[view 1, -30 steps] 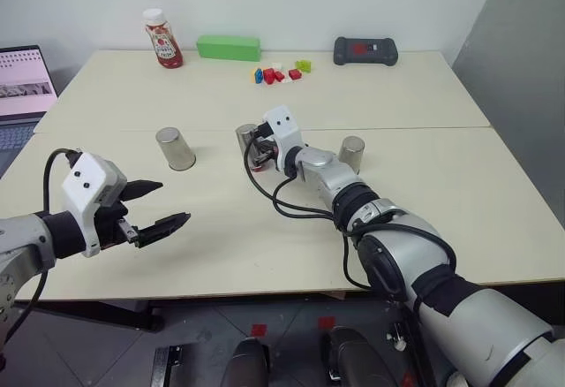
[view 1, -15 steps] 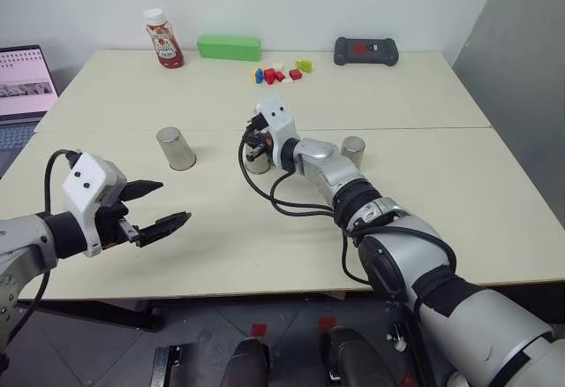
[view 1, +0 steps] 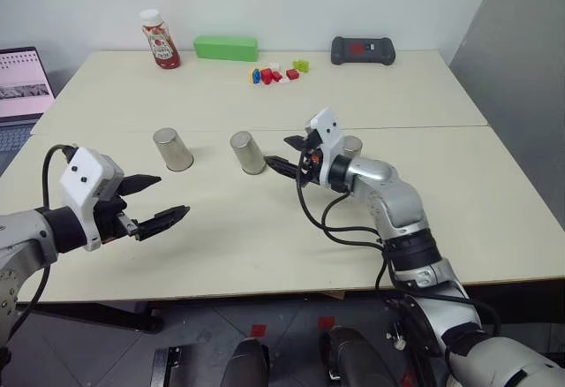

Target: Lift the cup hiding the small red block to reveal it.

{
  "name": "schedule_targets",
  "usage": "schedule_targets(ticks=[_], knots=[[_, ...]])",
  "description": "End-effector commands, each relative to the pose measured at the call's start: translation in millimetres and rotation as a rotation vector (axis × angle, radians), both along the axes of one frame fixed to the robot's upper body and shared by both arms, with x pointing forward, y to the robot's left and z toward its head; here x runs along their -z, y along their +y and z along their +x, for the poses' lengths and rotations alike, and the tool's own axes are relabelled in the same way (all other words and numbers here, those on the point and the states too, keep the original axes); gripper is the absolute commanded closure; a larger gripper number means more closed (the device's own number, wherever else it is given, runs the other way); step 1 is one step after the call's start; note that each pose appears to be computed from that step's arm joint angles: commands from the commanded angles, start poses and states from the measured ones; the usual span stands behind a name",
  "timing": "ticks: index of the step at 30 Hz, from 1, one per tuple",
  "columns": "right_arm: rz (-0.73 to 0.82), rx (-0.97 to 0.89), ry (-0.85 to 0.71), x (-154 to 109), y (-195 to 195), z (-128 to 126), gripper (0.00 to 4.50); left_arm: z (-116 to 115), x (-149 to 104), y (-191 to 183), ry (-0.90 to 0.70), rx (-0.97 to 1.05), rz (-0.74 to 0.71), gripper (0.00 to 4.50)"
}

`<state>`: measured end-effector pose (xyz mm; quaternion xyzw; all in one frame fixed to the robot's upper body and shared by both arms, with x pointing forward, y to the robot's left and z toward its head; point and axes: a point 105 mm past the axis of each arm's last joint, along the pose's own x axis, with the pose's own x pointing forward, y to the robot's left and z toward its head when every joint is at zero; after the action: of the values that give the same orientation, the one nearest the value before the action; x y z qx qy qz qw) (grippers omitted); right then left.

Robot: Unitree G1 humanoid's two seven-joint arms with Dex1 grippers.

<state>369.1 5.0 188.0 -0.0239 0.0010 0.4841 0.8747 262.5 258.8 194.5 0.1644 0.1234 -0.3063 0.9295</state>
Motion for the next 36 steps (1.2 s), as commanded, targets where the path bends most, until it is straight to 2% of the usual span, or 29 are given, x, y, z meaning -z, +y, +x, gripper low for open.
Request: schedule_targets(ticks=[1,7,13,19,25,36], knots=[[-0.014,-0.007,-0.013,-3,-16,-18,0.05,2,-6,4,-0.038,-0.022,0.011,0.0],[-0.053,-0.019,0.015,7,-34,-36,0.05,6,-4,5,-0.05,-0.046,0.014,0.0],[-0.05,-0.178,0.049,4,-37,-71,0.05,15,-5,-4,-0.066,-0.023,-0.023,0.0],[-0.078,-0.113,0.041,6,-46,-70,0.05,37,-3,-11,-0.078,-0.018,-0.005,0.0],[-0.086,-0.086,0.032,3,-60,-76,0.05,81,5,-23,-0.118,-0.073,0.022,0.0],[-0.131,-0.069,0.045,-2,-72,-101,0.05,151,23,-75,-0.104,0.002,-0.044,0.0]])
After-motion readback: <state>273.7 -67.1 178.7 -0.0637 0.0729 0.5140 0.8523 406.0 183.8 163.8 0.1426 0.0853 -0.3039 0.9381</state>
